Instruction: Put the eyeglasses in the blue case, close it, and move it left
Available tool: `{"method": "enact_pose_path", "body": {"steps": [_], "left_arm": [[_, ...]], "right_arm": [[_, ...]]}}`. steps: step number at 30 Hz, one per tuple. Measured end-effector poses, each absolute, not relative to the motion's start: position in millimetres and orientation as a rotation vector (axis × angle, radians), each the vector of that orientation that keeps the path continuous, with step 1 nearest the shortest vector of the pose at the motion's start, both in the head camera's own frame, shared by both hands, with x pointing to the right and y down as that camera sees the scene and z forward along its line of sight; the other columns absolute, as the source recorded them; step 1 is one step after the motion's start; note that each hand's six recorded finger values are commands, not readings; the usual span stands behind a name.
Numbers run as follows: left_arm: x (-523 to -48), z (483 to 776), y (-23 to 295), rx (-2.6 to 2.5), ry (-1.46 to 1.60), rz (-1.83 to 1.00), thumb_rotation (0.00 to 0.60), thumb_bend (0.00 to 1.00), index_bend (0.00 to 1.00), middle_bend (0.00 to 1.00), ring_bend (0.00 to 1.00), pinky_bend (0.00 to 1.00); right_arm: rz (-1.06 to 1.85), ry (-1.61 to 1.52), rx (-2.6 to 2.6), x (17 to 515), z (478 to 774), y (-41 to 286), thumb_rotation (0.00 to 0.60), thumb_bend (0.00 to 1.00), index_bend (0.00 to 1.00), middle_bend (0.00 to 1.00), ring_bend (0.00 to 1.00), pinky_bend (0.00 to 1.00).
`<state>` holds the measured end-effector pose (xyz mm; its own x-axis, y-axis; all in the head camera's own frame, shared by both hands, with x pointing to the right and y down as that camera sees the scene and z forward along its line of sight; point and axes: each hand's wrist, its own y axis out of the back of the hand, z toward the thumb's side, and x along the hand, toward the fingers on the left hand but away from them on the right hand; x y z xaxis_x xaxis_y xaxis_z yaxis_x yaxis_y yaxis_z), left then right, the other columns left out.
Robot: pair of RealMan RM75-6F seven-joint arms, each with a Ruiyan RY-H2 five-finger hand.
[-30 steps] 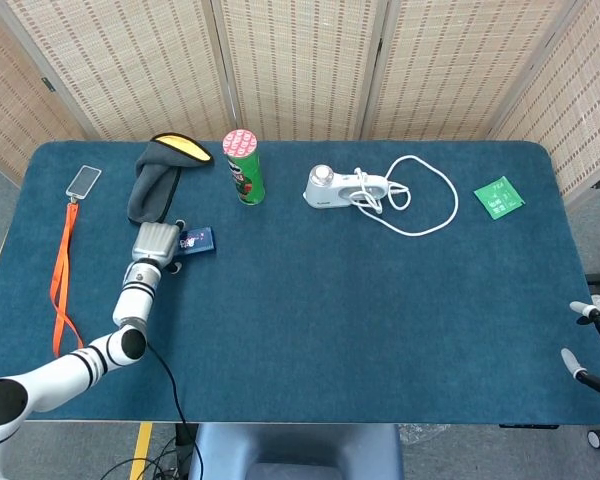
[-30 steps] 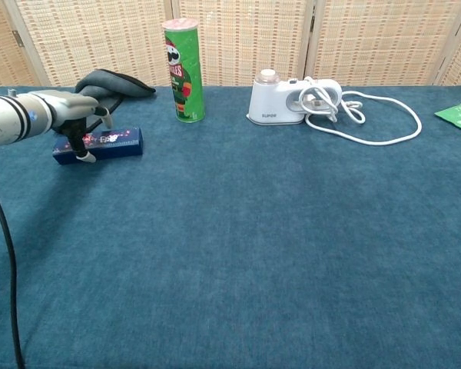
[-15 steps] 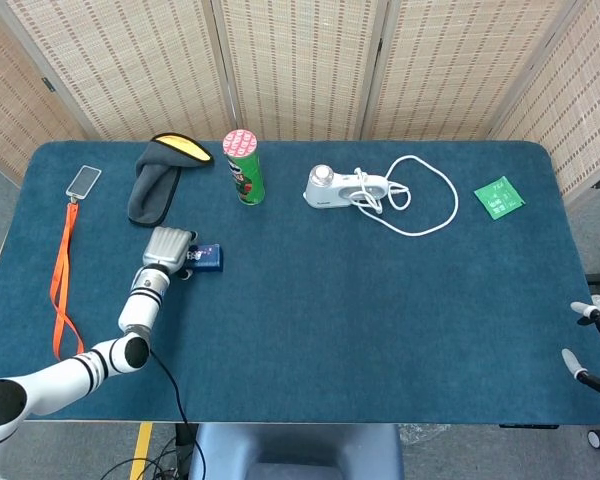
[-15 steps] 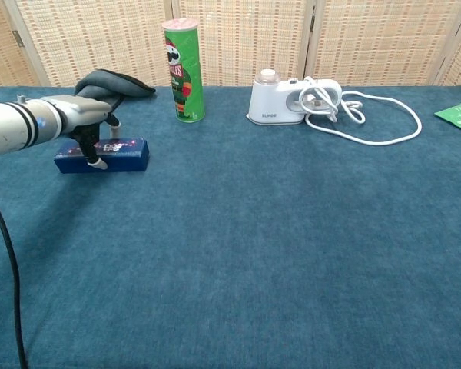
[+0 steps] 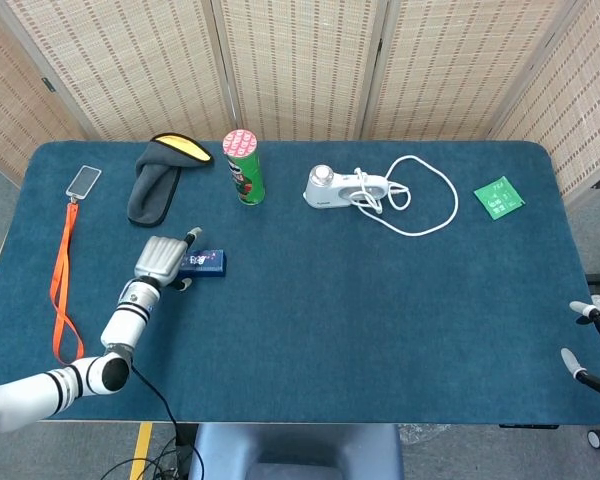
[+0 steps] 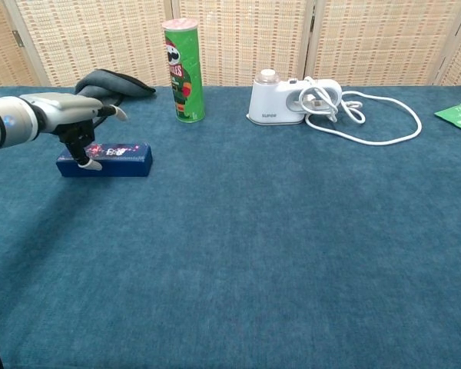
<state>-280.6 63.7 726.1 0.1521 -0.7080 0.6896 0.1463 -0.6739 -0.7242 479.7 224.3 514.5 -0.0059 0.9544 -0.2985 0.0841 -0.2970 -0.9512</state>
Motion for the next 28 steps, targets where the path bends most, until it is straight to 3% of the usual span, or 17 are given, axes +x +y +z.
{"method": "enact_pose_path", "body": {"steps": [5,10,28], "left_arm": [[-298,705,69,-1.736,0.677,-1.571,0.6,0.28,0.14,0.64,0.53,0.76],[-327,676,81,-1.678,0.823,-1.536,0.6,0.28,0.19,0.52,0.45,0.63],[-442,582,185,-1.465,1.032,-1.525,0.6,0.28,0.23,0.49,0.43,0.5]], "right_arm": [[1.403,-1.107,-1.491,479,515,223,0.6,0.27,0.25,0.41,0.37,0.27],[1.398,-1.089,-1.522,475,517,219,0.6,0.27,0.25,0.41,0.37,0.27],[1.335,-1.021,-1.675,451,540,212,0.6,0.28,0.25,0.39,0.36,0.27]]}}
